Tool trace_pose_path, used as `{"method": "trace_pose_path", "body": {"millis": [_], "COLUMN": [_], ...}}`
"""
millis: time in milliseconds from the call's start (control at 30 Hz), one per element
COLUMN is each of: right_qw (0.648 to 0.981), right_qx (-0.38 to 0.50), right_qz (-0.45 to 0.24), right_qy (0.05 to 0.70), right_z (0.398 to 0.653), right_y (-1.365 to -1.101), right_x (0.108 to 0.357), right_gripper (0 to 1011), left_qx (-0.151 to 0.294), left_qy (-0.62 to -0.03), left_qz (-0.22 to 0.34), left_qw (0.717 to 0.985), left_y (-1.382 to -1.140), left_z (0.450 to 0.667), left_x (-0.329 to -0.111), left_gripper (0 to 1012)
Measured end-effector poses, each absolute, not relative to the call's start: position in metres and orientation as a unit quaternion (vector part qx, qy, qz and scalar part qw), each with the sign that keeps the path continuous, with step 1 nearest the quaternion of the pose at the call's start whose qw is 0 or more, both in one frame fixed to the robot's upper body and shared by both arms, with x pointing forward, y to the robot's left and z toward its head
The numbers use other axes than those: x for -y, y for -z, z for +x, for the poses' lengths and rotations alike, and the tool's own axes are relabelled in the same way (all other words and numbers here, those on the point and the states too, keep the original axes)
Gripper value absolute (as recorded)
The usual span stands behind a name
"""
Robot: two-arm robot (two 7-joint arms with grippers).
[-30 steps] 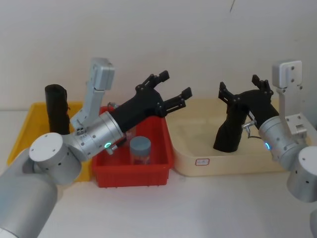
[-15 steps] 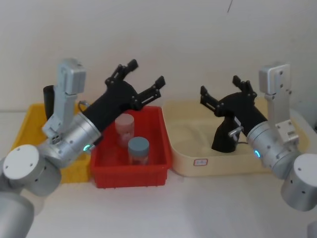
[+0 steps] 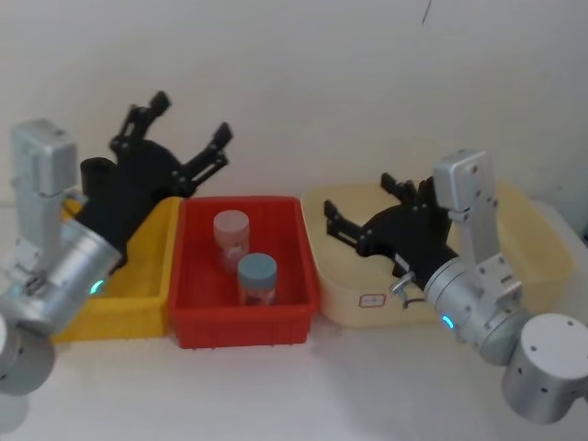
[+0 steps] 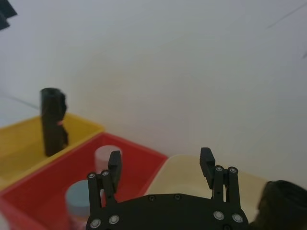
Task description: Pick up the garbage bag with the one hand and transfer it to the other hand.
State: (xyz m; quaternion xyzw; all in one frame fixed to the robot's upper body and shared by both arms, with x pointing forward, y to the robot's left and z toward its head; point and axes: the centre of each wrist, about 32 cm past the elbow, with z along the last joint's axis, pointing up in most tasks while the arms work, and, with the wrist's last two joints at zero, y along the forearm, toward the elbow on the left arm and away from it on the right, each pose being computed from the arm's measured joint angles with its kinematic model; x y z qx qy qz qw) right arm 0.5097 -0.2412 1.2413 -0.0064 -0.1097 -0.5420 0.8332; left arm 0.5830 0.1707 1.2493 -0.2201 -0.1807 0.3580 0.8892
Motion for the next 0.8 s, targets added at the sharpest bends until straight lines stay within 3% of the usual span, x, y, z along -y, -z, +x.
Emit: {"method": "trace_pose_path", "body": {"millis": [200, 800], "right_qw": [0.847, 0.886], "right_qx": [0.105, 0.087], "right_qz": [-0.014, -0.057], "right_qy": [0.520, 0.451], "right_z": [0.504, 0.500], "right_y": [-1.237, -1.228], "right_x": [0.232, 0.208], "right_gripper": [1000, 1000], "left_qx": [0.194, 0.207], "left_qy": [-0.397, -0.436], "left_qz": [-0.221, -0.218], "left_qw": [0.870, 0.848], "left_y": [-1.247, -1.245], "left_z": [0.564, 0.542], "left_x": [-0.192, -0.215], "left_gripper": [1002, 1001]}}
